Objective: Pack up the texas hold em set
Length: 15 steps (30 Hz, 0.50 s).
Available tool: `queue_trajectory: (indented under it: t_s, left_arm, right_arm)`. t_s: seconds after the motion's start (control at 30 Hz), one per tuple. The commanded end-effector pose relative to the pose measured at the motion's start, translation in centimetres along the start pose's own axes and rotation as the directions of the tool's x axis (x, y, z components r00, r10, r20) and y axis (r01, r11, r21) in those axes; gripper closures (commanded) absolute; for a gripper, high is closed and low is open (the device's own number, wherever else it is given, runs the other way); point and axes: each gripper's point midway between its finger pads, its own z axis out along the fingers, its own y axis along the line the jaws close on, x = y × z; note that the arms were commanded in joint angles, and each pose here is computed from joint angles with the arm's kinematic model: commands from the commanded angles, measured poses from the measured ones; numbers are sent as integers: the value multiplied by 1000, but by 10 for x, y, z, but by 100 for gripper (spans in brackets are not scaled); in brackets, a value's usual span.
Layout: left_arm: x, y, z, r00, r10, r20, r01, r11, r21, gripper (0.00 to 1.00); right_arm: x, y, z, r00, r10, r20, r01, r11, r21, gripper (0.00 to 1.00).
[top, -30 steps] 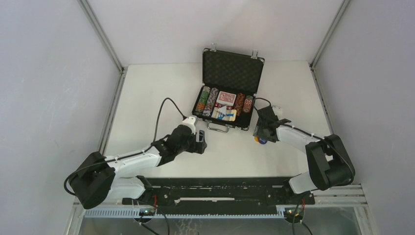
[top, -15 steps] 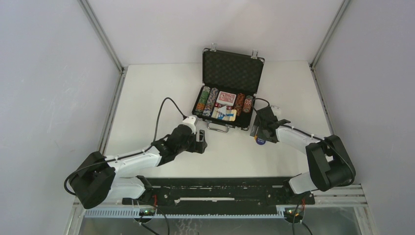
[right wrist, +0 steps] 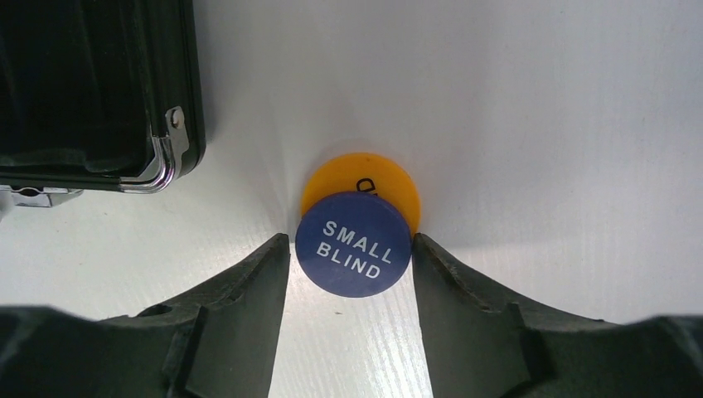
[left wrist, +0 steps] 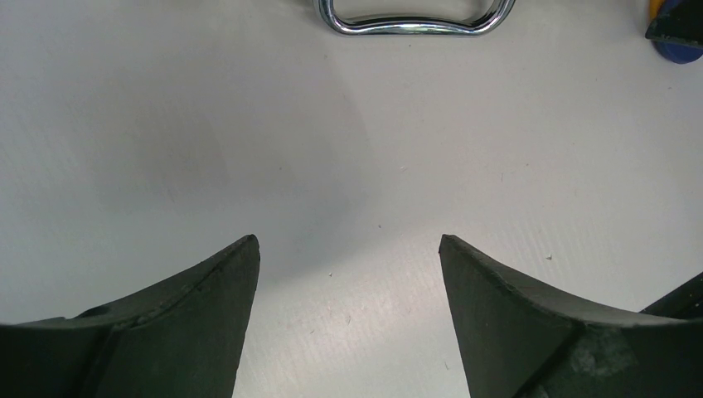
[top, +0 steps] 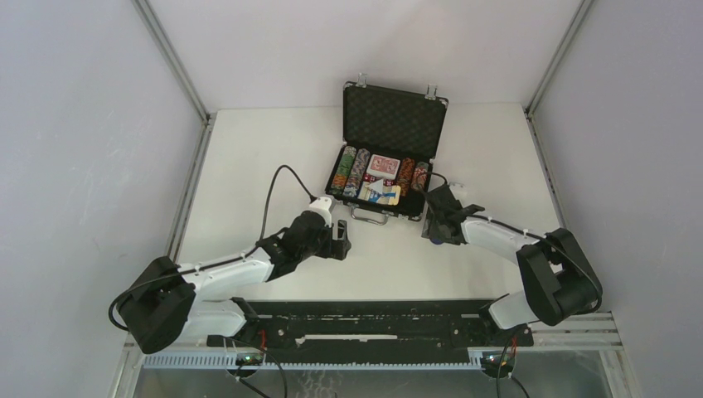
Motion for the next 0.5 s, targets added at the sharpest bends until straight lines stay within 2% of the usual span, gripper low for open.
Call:
queue_trajectory:
  t_s: [0.0,0.13,0.47]
  left_arm:
    - [-34,-22,-2,997,-31,77,27,998,59,16]
    - [-34,-22,-2,997,-31,76,27,998,59,16]
    - [-34,-22,-1,997,-30,76,25,998,58,16]
  right_arm:
    - [11,-2,2,999,10,-31,-9,1000,15,38]
    - [11,-3,4,999,15,-33,-14,1000,22,45]
    - [9,-3,4,999,8,-37,-5,998,67,41]
